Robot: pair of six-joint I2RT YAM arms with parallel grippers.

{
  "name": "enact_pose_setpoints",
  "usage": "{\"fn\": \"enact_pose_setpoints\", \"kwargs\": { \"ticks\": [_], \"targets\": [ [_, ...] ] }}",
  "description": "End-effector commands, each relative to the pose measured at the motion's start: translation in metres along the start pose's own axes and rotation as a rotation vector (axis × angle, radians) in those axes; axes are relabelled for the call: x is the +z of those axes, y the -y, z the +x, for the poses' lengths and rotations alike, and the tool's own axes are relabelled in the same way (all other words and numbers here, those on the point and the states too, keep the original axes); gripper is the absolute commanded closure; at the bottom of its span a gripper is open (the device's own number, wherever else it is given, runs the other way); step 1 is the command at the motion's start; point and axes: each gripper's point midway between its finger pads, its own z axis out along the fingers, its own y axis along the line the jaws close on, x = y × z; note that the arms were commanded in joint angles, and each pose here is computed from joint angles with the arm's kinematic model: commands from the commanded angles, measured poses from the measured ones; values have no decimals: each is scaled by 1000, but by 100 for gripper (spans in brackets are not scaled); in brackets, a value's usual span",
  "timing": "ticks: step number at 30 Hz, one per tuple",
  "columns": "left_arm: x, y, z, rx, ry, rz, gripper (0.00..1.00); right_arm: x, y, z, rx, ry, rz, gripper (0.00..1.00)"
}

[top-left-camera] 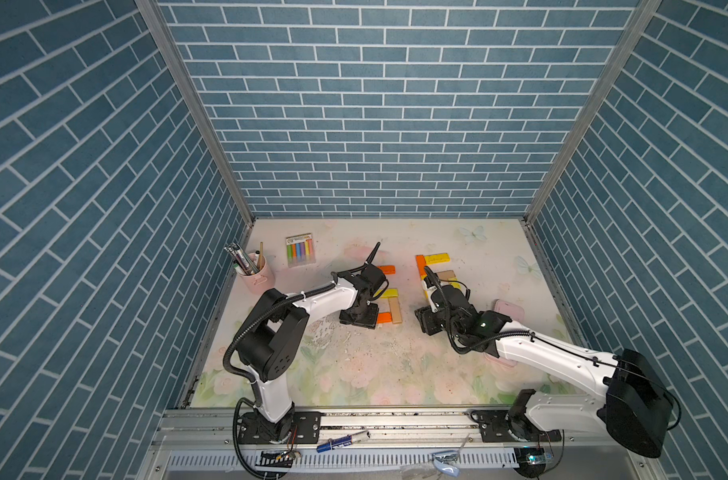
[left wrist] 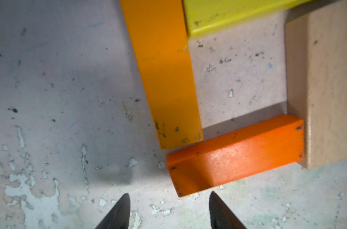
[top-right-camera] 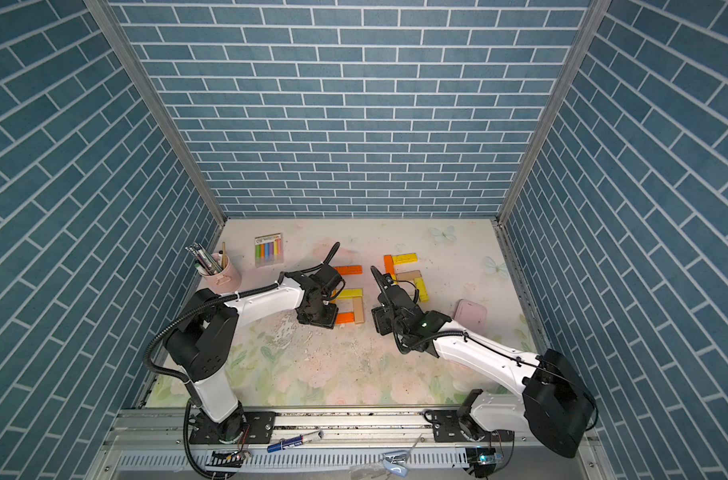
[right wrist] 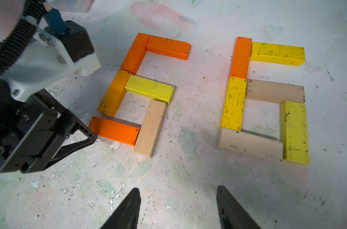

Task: Assemble the number 6 with building blocks
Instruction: Assemble the building block at the center of the board, then adjust the building block at the center of the board.

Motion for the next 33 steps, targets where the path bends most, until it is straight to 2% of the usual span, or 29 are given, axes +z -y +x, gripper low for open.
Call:
{"fn": "enact_pose_setpoints", "kwargs": {
  "ticks": [1, 23, 33],
  "targets": [
    [-2, -10, 4, -8, -1, -22, 36, -2, -4, -14, -5, 20, -9, 37],
    [3, -17, 4, -41, -3, -12, 36, 10, -7, -7, 17, -22, -10, 39],
    [-20, -17, 5, -63, 56, 27, 30, 41, -8, 15, 77, -142, 30, 50]
  ]
}}
